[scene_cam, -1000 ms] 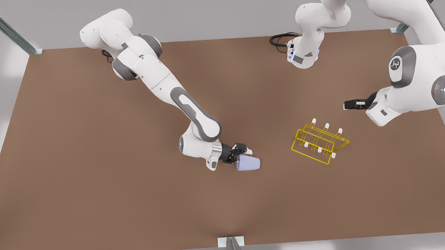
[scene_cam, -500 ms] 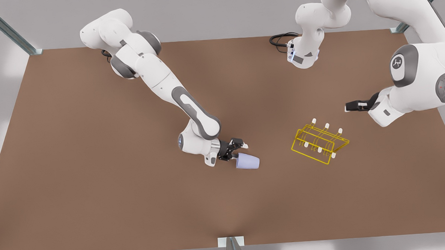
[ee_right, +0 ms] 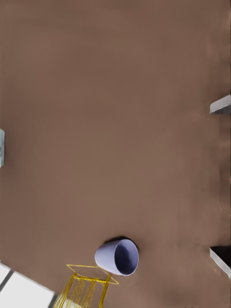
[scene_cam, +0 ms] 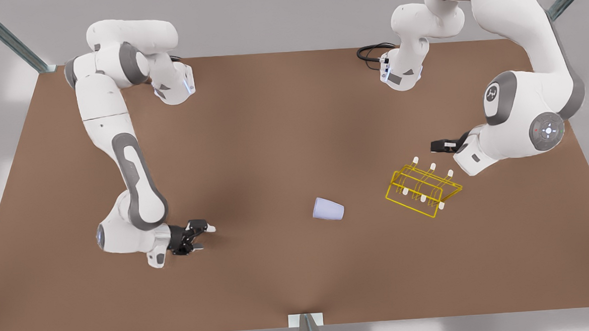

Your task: Place the cup on the cup holder

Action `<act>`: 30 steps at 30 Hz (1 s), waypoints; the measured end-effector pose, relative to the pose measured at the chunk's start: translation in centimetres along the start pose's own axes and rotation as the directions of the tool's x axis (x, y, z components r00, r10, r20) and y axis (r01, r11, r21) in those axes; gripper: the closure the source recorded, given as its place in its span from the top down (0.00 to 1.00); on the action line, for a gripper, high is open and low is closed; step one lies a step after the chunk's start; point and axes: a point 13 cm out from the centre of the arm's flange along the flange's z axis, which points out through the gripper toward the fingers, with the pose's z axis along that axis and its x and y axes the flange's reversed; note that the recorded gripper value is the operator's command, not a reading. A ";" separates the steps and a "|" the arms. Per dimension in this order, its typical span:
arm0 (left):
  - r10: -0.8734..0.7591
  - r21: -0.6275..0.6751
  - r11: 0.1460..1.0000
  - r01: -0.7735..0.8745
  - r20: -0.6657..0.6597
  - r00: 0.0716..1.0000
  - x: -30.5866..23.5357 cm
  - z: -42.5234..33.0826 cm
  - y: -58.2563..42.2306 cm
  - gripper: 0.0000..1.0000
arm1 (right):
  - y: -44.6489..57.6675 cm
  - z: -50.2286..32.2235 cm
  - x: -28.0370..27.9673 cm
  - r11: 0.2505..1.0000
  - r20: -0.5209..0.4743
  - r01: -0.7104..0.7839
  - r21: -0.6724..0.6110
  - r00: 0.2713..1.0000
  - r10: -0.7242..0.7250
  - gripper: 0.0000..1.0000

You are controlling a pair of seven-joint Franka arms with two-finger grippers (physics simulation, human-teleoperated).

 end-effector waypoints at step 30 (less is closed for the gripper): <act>-0.972 0.270 0.234 0.934 0.046 0.230 -19.5 25.9 -23.6 1.00 | 19.5 -27.7 11.1 0.732 -0.399 -0.127 0.669 0.770 0.498 1.00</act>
